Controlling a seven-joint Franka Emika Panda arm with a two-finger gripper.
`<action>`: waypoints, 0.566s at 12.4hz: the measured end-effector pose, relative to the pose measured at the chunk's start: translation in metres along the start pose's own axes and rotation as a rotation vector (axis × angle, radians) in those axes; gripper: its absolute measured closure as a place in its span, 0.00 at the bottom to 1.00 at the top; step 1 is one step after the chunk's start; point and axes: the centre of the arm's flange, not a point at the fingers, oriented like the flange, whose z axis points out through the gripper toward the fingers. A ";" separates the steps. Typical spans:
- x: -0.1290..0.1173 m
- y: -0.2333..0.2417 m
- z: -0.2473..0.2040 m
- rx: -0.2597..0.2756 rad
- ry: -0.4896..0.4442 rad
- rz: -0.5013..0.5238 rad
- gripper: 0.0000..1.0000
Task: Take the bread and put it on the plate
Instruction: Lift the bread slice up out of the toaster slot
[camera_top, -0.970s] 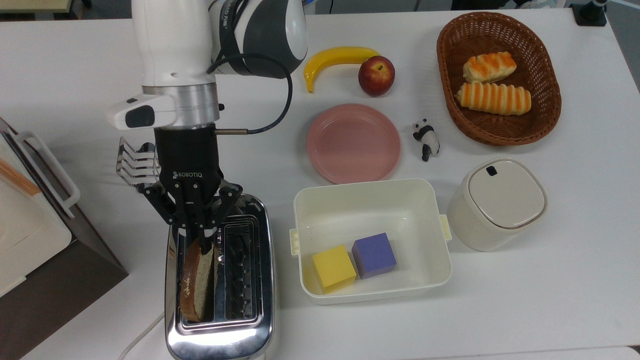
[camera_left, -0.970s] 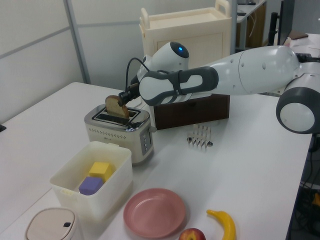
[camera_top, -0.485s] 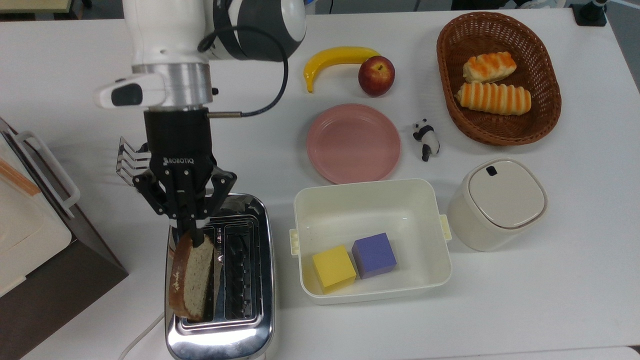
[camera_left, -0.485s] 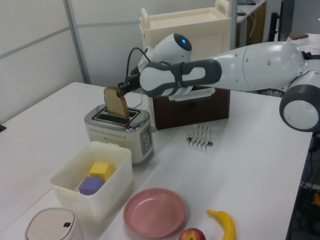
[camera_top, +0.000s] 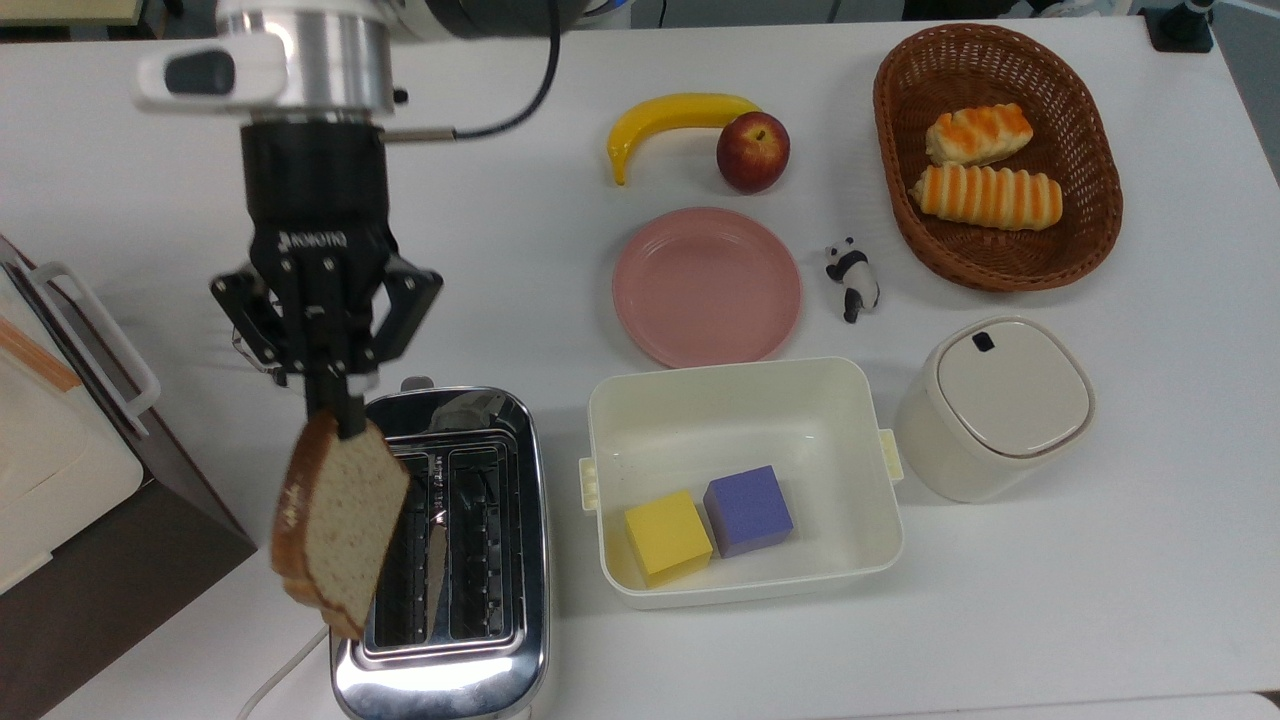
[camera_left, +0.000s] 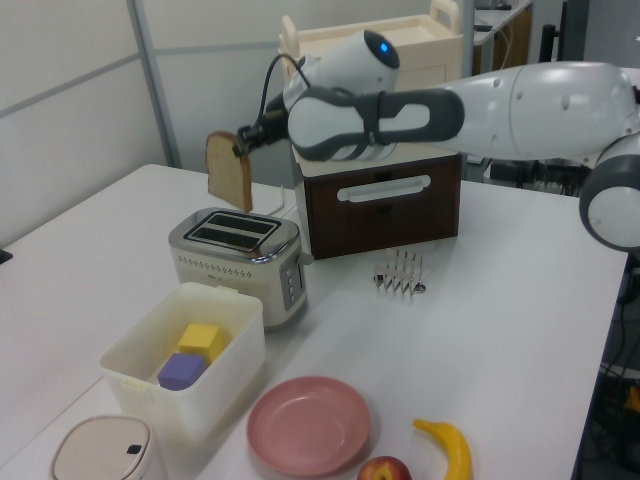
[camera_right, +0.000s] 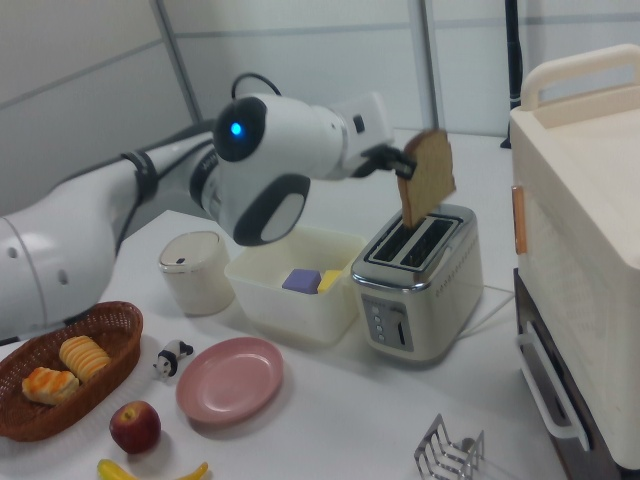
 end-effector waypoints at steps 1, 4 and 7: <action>0.010 0.000 -0.013 0.001 0.022 0.001 0.85; 0.044 0.006 -0.068 0.007 0.079 0.012 0.85; 0.042 -0.003 -0.089 0.068 -0.110 0.008 0.85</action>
